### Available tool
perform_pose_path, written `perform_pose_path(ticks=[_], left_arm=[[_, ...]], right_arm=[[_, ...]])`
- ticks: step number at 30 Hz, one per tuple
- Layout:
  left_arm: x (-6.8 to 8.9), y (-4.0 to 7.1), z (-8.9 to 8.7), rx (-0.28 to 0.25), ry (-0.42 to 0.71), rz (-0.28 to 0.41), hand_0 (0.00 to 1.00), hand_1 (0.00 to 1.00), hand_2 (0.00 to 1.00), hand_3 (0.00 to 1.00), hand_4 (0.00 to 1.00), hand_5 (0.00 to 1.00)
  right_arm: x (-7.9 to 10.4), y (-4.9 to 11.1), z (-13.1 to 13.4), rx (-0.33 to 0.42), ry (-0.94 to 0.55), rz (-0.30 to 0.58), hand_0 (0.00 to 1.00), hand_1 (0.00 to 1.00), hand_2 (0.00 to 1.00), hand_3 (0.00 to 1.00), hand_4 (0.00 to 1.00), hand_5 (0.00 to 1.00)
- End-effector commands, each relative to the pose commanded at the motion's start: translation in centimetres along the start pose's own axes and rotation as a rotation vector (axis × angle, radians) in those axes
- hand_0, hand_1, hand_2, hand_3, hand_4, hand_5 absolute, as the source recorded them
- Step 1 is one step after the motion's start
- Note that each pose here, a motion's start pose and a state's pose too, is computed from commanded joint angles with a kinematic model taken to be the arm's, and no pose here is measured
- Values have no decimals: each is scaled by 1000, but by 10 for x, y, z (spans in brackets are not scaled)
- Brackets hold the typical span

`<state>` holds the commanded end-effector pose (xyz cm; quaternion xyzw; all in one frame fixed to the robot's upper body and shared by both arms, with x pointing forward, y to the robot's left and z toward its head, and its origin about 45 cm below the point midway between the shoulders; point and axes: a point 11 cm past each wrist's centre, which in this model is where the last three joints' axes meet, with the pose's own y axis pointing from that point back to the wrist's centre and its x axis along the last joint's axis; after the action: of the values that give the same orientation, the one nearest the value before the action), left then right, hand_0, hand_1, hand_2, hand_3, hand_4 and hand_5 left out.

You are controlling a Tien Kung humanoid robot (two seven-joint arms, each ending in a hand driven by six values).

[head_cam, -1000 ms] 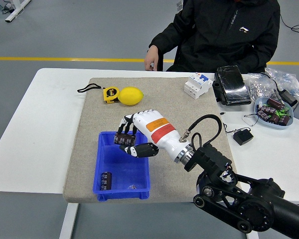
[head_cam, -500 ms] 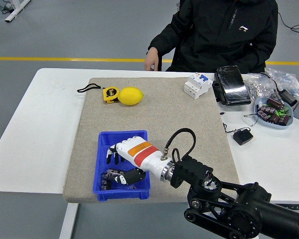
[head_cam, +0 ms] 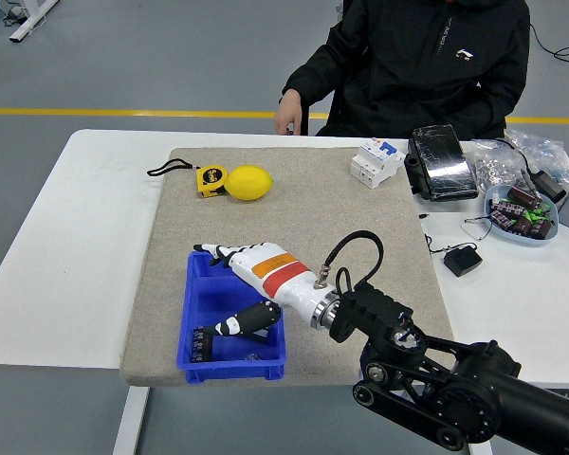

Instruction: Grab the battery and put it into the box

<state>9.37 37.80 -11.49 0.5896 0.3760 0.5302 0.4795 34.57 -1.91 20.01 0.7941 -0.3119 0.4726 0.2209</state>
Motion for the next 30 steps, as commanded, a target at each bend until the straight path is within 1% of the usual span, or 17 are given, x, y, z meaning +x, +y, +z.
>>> perform_pose_path(ticks=[3, 5, 6, 9, 11, 12, 13, 15, 16, 18, 23, 30], left_arm=[[0, 0, 0, 1, 2, -1, 782, 767, 782, 613, 678, 607], [-1, 0, 0, -1, 5, -1, 782, 767, 782, 613, 678, 607], [-1, 0, -1, -1, 8, -1, 782, 767, 782, 613, 679, 605], [-2, 0, -1, -1, 11, -1, 782, 767, 782, 613, 679, 605], [-2, 0, -1, -2, 11, -1, 782, 767, 782, 613, 679, 605], [-2, 0, -1, -2, 12, -1, 782, 767, 782, 612, 680, 609], [-2, 0, -1, -2, 13, -1, 782, 767, 782, 612, 680, 609], [-2, 0, -2, -1, 14, -1, 782, 767, 782, 612, 680, 609], [-2, 0, -2, 0, 16, -2, 782, 767, 782, 612, 680, 609], [-3, -1, -3, 2, 17, -2, 781, 767, 781, 612, 677, 604], [-4, -1, -5, 3, 17, -4, 779, 766, 778, 611, 677, 604], [-4, -1, -5, 4, 14, -4, 779, 765, 777, 612, 674, 603]], right_arm=[[7, 2, 12, -31, -9, 18, 551, 665, 740, 936, 998, 438], [16, 6, 24, -57, -23, 45, 551, 665, 740, 936, 998, 438], [21, 8, 30, -69, -35, 63, 527, 655, 731, 909, 998, 442], [35, 13, 43, -95, -58, 112, 527, 655, 731, 909, 998, 442], [44, 17, 54, -116, -64, 144, 527, 655, 731, 909, 998, 442], [47, 20, 62, -135, -65, 157, 512, 645, 722, 887, 998, 445], [50, 24, 70, -157, -67, 169, 512, 645, 722, 887, 998, 445], [52, 29, 82, -189, -70, 181, 512, 645, 722, 887, 998, 445], [53, 36, 94, -223, -74, 189, 512, 645, 722, 887, 998, 445], [52, 45, 109, -267, -78, 198, 507, 644, 719, 882, 998, 445], [52, 68, 140, -354, -73, 203, 499, 641, 717, 879, 998, 445], [51, 92, 162, -417, -81, 217, 495, 638, 716, 879, 998, 445]])
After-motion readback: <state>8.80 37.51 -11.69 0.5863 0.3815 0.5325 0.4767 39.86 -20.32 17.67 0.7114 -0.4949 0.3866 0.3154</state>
